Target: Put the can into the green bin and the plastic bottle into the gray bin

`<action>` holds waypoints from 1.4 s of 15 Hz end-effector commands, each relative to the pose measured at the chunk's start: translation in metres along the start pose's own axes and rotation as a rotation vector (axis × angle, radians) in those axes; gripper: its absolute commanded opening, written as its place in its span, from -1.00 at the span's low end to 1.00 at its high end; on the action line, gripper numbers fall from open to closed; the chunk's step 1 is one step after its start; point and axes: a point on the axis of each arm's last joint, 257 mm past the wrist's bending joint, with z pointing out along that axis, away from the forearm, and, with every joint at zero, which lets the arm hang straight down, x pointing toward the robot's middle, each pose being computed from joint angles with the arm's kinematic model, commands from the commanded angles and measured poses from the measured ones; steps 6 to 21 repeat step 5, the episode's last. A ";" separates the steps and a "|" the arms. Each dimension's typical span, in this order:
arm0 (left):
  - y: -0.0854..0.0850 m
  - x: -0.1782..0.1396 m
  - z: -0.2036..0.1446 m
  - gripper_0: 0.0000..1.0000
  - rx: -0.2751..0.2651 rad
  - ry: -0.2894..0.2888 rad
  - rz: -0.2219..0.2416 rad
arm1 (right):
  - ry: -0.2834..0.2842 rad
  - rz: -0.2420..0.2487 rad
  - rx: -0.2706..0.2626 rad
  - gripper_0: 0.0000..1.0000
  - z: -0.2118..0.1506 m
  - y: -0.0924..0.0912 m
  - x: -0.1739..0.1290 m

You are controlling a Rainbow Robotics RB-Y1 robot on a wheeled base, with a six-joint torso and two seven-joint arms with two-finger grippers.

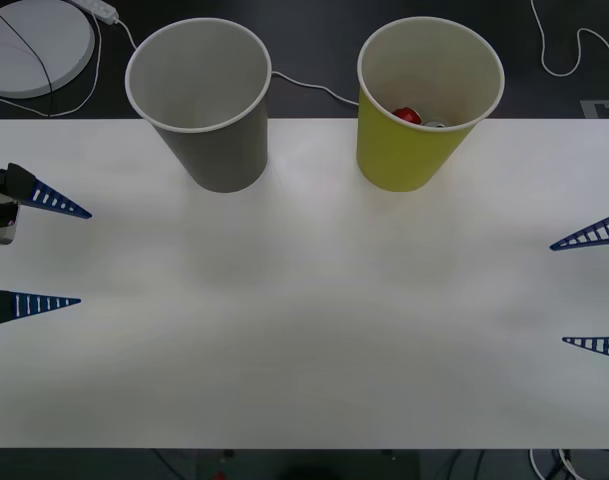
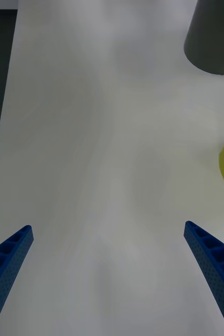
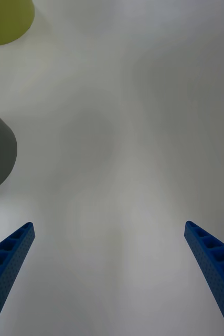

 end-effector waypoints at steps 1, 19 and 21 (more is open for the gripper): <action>0.000 0.000 0.000 1.00 0.000 0.000 0.000 | -0.002 -0.007 -0.003 1.00 0.001 0.001 0.000; 0.000 0.000 0.000 1.00 0.000 0.000 0.000 | -0.002 -0.007 -0.003 1.00 0.001 0.001 0.000; 0.000 0.000 0.000 1.00 0.000 0.000 0.000 | -0.002 -0.007 -0.003 1.00 0.001 0.001 0.000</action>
